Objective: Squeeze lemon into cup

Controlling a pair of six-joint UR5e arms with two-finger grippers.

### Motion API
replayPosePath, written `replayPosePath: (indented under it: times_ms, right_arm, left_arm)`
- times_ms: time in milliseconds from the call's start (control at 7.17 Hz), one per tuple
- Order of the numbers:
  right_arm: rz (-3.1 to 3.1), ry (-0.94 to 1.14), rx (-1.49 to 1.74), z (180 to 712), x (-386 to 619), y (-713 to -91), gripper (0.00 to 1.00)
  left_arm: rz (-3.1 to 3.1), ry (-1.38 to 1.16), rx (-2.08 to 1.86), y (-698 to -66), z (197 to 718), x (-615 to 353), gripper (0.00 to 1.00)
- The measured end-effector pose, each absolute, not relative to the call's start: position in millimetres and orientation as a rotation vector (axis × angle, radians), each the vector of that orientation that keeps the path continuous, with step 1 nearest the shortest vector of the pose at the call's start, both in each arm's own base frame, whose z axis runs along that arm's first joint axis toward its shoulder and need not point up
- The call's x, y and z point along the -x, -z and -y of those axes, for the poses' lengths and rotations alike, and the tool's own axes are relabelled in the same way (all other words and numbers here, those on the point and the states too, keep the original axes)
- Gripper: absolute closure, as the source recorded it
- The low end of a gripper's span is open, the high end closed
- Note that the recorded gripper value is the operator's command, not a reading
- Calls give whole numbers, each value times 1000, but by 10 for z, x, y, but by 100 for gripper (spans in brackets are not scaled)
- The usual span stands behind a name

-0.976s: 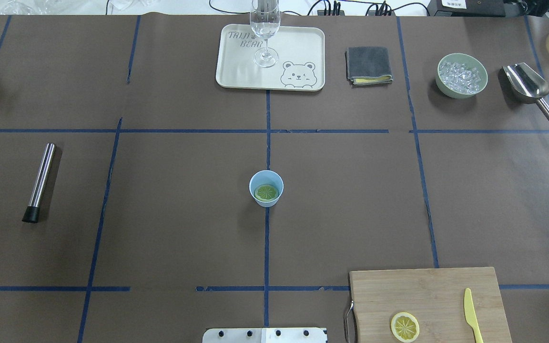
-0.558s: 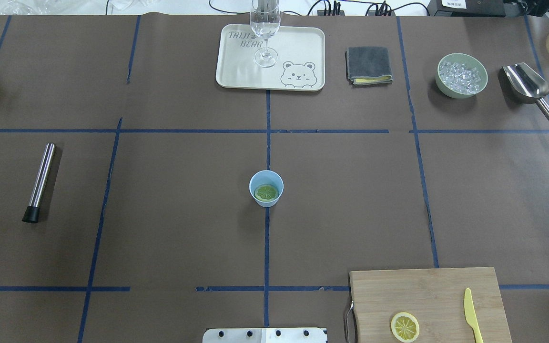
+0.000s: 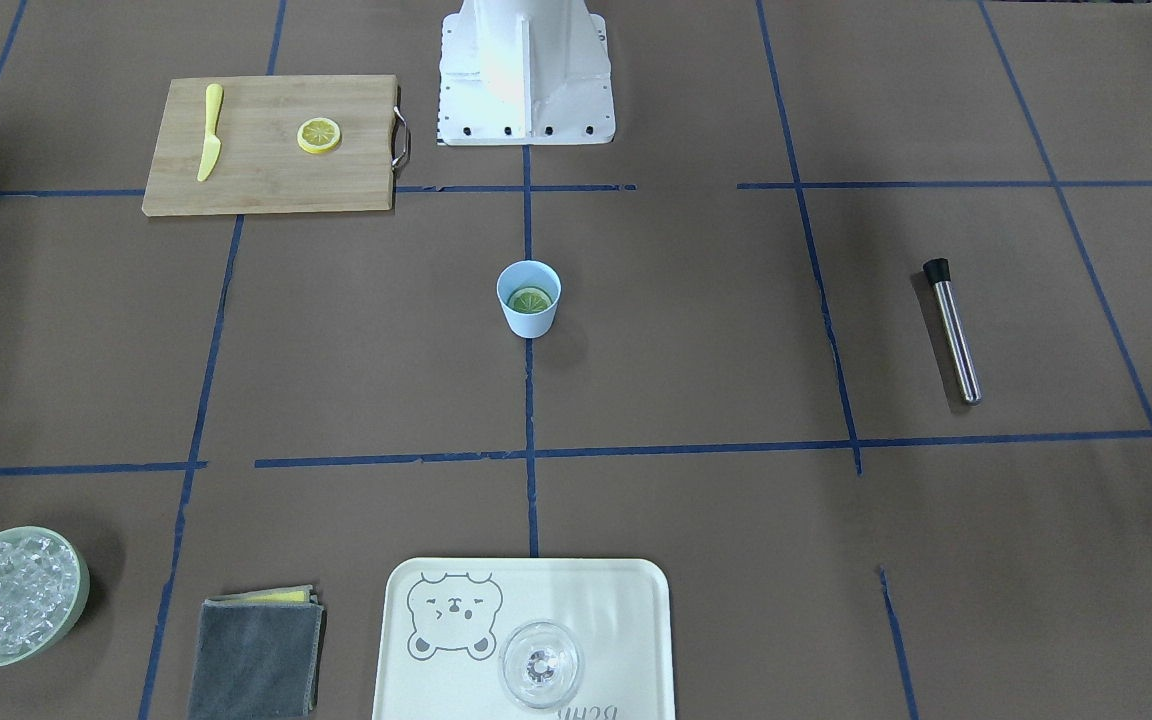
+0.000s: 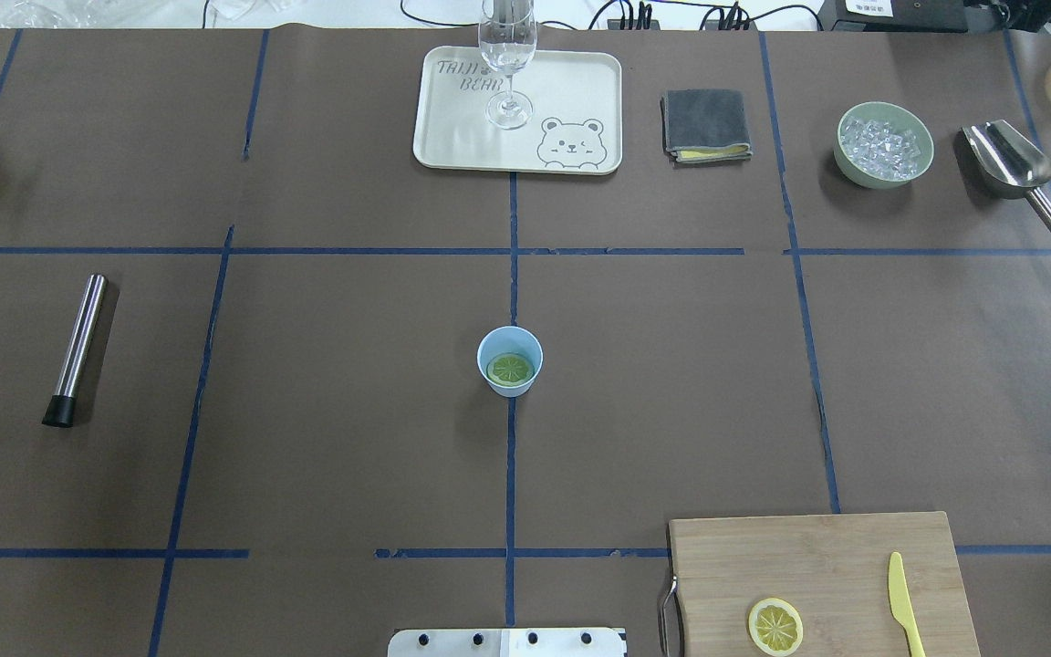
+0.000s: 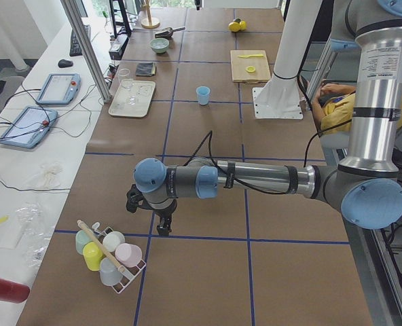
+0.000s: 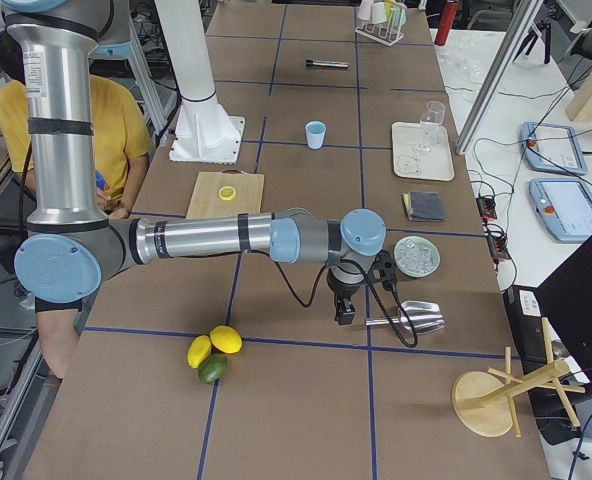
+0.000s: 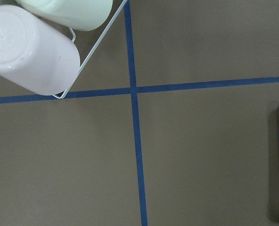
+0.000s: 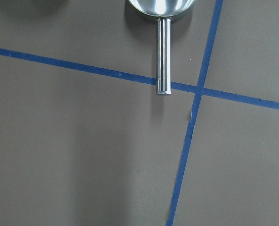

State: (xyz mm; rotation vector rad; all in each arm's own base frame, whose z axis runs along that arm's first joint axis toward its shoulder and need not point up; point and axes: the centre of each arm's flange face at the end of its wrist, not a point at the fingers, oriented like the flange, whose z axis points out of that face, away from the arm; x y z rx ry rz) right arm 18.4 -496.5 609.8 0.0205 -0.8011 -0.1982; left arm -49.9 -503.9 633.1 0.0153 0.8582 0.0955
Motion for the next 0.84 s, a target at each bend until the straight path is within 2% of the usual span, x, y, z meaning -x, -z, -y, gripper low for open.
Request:
replayPosePath:
  times_ms: [837]
  right_arm:
    - [779, 198, -19, 4958, -201, -6124, 0]
  left_arm:
    - [-761, -104, -26, -6418, 5079, 565, 0]
